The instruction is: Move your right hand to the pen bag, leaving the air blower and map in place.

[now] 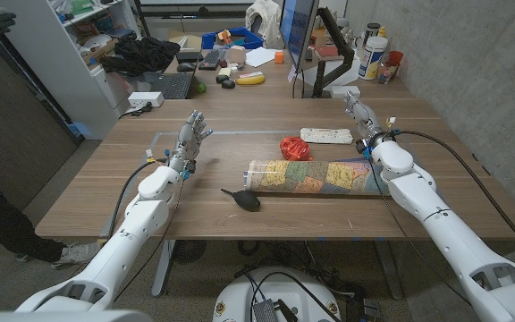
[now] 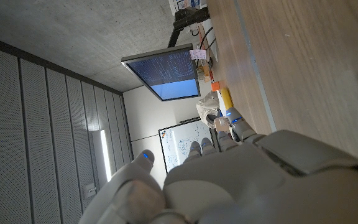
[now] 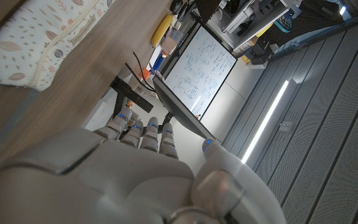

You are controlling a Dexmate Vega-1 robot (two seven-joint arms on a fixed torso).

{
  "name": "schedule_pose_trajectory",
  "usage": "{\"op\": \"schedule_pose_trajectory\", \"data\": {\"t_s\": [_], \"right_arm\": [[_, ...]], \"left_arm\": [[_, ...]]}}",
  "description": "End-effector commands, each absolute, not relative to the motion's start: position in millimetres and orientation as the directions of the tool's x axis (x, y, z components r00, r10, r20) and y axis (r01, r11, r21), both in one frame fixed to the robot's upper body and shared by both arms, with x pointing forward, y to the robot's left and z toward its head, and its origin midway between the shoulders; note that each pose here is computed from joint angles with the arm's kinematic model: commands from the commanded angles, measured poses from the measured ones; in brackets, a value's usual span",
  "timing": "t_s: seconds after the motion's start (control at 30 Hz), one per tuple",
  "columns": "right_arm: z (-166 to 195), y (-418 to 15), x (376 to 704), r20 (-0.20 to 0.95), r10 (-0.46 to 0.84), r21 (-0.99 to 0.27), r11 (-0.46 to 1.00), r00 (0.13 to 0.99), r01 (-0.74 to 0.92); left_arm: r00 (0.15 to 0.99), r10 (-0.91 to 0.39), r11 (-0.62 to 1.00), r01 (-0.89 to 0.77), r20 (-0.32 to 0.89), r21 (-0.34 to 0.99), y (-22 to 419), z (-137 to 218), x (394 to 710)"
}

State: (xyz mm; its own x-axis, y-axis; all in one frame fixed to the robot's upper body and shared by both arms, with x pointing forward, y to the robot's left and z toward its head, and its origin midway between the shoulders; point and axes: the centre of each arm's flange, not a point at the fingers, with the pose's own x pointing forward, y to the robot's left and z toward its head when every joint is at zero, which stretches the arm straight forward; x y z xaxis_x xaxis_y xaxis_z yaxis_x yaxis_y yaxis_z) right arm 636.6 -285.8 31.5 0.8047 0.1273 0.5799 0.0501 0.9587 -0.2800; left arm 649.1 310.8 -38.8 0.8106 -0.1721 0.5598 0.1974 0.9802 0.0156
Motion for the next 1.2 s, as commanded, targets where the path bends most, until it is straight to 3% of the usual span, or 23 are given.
{"op": "schedule_pose_trajectory", "data": {"t_s": [0.03,1.2], "right_arm": [[39.5,-283.2,634.1,0.586,0.128,-0.315,0.946,0.8,0.079],[74.9,-264.8,635.1,0.597,0.146,-0.447,0.877,0.789,0.176]], "left_arm": [[0.812,-0.171,0.981,0.194,0.558,0.018,313.3,-40.2,647.4],[0.817,-0.171,0.981,0.194,0.551,0.016,321.6,-41.5,650.4]]}}
